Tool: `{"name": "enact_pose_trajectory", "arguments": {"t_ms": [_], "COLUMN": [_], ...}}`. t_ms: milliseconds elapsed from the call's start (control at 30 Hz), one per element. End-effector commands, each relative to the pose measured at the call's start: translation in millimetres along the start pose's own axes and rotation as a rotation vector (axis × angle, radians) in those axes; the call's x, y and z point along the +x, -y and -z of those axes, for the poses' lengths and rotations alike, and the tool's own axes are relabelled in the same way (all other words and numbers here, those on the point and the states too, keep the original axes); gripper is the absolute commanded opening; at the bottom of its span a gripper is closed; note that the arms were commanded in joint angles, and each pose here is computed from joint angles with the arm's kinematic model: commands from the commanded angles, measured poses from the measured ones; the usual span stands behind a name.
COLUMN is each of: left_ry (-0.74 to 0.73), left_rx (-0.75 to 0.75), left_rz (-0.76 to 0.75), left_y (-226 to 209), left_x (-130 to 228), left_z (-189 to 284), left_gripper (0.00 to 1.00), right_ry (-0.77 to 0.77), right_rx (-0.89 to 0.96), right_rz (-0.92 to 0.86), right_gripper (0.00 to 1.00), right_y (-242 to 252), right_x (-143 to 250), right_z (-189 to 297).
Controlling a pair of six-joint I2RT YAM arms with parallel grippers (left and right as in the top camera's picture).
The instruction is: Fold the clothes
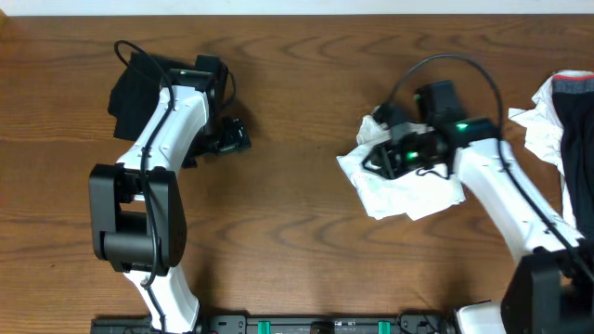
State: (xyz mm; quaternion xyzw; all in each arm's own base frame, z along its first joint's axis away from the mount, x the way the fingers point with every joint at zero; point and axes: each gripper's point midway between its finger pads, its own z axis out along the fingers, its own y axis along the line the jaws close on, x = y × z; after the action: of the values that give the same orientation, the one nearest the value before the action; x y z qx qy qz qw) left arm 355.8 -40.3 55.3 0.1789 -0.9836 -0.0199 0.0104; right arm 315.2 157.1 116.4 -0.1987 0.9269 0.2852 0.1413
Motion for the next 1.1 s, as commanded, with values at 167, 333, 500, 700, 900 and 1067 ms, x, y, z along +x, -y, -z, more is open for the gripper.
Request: {"name": "enact_pose_trajectory", "arguments": {"t_ms": [167, 333, 500, 700, 900, 1067], "left_ry": [-0.021, -0.021, -0.021, -0.021, -0.021, -0.021], "left_rx": [-0.012, -0.012, -0.012, -0.012, -0.012, -0.012], "left_rz": [-0.001, -0.001, -0.001, -0.001, -0.001, -0.001], "left_y": [-2, -2, -2, -2, -2, -2], "left_x": [3, 3, 3, 3, 3, 3], "left_z": [-6, -6, -6, -6, -6, -6], "left_gripper": [0.98, 0.98, 0.98, 0.98, 0.98, 0.98], "right_ry": [-0.074, -0.132, -0.124, -0.04, 0.151, 0.242], "right_rx": [-0.045, -0.056, -0.053, -0.059, -0.299, -0.227], "right_rz": [-0.067, -0.106, -0.111, -0.09, 0.006, 0.069], "right_gripper": [0.01, 0.01, 0.02, 0.01, 0.01, 0.01], "right_y": [5, 13, 24, 30, -15, -10], "right_x": [35, 75, 105, 100, 22, -21], "right_z": [-10, -33, -57, -68, -26, -3]}}
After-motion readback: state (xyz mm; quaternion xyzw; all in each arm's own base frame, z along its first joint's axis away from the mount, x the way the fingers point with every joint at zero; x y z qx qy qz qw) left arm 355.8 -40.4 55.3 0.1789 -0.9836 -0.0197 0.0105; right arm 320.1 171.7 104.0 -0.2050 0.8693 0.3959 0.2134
